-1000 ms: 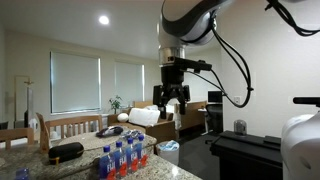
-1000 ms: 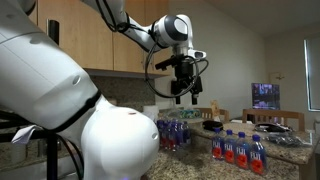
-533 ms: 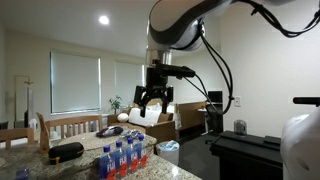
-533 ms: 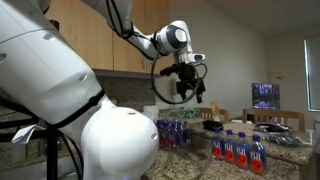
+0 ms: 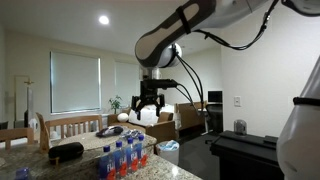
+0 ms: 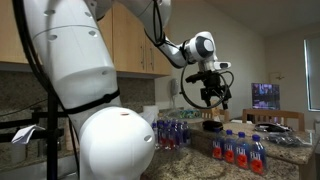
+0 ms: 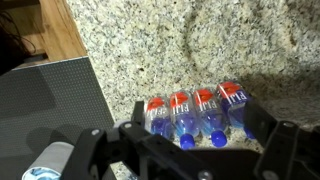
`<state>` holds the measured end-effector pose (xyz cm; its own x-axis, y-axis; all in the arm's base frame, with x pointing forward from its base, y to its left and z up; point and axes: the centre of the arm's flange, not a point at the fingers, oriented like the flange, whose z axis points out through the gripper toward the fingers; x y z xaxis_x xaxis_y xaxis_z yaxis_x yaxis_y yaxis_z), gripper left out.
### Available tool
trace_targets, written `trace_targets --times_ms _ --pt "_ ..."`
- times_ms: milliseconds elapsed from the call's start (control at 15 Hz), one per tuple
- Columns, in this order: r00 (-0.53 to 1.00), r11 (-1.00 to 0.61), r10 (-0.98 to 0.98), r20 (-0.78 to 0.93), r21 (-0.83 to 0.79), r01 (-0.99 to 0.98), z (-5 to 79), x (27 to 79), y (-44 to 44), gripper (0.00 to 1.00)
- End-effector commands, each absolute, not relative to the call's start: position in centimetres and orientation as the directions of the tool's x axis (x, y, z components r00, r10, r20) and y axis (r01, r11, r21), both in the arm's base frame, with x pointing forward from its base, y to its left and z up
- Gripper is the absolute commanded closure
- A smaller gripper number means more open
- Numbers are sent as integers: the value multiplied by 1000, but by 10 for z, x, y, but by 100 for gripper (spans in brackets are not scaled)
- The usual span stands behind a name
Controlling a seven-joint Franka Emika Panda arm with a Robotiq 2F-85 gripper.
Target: Move the three bottles on the right forwards
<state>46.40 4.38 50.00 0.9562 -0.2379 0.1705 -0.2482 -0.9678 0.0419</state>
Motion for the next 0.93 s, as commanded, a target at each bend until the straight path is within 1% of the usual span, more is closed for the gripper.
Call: trace_targets --times_ms 0,133,267,333,533,667,867 --pt "958 -967 -241 155 42 -250 494 473 42 0" --pt "960 -968 -240 141 42 -248 490 481 42 0" --pt "953 -966 -239 185 56 -253 507 483 50 0" --pt "960 -971 -219 177 60 -232 513 491 52 0" --pt "988 -993 -107 112 34 -112 517 527 57 0" --pt "997 -998 -59 50 0 -59 506 549 59 0" --pt "999 -999 -51 2 2 -51 485 576 52 0"
